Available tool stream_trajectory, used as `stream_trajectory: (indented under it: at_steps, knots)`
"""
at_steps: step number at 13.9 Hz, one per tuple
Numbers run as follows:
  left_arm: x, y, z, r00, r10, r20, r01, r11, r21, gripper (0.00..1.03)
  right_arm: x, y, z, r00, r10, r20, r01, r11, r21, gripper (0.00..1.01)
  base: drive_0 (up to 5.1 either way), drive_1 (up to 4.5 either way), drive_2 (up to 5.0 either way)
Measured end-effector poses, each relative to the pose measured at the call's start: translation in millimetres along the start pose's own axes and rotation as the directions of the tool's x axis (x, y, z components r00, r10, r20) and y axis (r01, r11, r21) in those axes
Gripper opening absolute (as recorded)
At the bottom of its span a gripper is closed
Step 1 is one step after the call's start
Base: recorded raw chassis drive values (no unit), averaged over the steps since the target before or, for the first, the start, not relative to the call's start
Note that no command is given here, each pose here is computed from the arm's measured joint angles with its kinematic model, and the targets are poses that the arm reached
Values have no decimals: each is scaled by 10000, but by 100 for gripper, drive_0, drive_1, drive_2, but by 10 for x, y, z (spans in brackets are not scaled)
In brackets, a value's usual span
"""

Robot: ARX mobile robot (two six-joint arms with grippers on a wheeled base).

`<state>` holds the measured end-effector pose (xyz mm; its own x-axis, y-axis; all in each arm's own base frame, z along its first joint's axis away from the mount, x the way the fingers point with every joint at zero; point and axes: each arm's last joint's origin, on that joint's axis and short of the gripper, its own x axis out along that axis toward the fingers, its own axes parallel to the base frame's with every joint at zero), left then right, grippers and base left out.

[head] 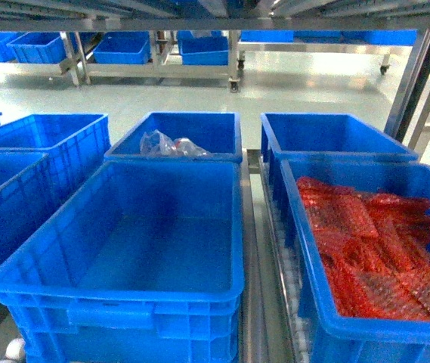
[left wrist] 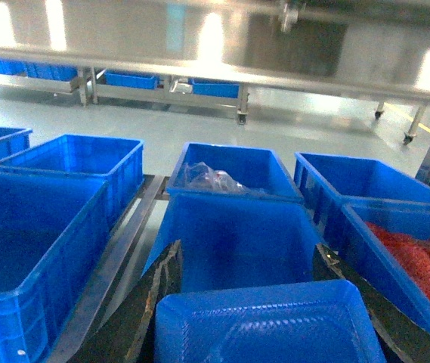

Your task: Pick blue part to blue bin on bottom shelf

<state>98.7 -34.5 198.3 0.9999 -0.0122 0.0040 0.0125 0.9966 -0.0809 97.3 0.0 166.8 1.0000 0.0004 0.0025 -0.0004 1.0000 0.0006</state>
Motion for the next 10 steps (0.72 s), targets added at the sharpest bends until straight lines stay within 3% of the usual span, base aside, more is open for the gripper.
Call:
stream_trajectory:
  at_steps: [10]
  knots:
    - [0, 0, -4, 10000, -17, -22, 17, 10000, 10, 43, 0, 0, -1, 10000, -4, -15, 4, 10000, -4, 98, 0, 0, 0]
